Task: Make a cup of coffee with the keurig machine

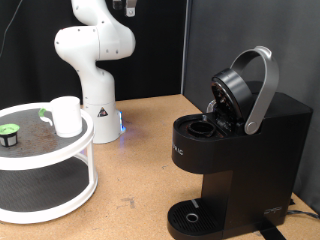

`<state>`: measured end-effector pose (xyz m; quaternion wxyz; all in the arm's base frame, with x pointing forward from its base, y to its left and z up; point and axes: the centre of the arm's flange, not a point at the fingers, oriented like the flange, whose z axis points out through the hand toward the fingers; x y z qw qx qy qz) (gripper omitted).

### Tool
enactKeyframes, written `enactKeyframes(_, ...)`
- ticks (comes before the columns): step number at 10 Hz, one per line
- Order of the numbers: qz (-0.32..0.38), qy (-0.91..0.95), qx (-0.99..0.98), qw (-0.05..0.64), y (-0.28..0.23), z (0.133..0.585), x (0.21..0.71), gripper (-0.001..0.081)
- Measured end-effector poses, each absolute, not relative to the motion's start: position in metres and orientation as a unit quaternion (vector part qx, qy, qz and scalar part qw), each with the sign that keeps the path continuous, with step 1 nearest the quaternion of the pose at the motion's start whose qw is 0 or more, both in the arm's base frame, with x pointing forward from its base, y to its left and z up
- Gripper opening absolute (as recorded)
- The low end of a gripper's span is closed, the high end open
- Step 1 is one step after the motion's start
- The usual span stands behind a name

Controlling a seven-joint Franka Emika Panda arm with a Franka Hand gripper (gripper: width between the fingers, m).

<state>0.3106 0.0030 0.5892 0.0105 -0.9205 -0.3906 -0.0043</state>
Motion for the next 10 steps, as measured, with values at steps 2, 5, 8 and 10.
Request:
enactKeyframes(2,-0.002,-0.393,-0.919,0.017,-0.003,0.586,0.31,0.0803)
enactKeyframes(5,0.004,-0.388,-0.921,0.024,-0.05,0.578,0.306,0.0803)
enactKeyframes(8,0.008,-0.388,-0.922,0.02,-0.074,0.576,0.302,0.0803)
enactKeyframes(10,-0.005,-0.389,-0.921,0.016,-0.087,0.573,0.3,0.0803)
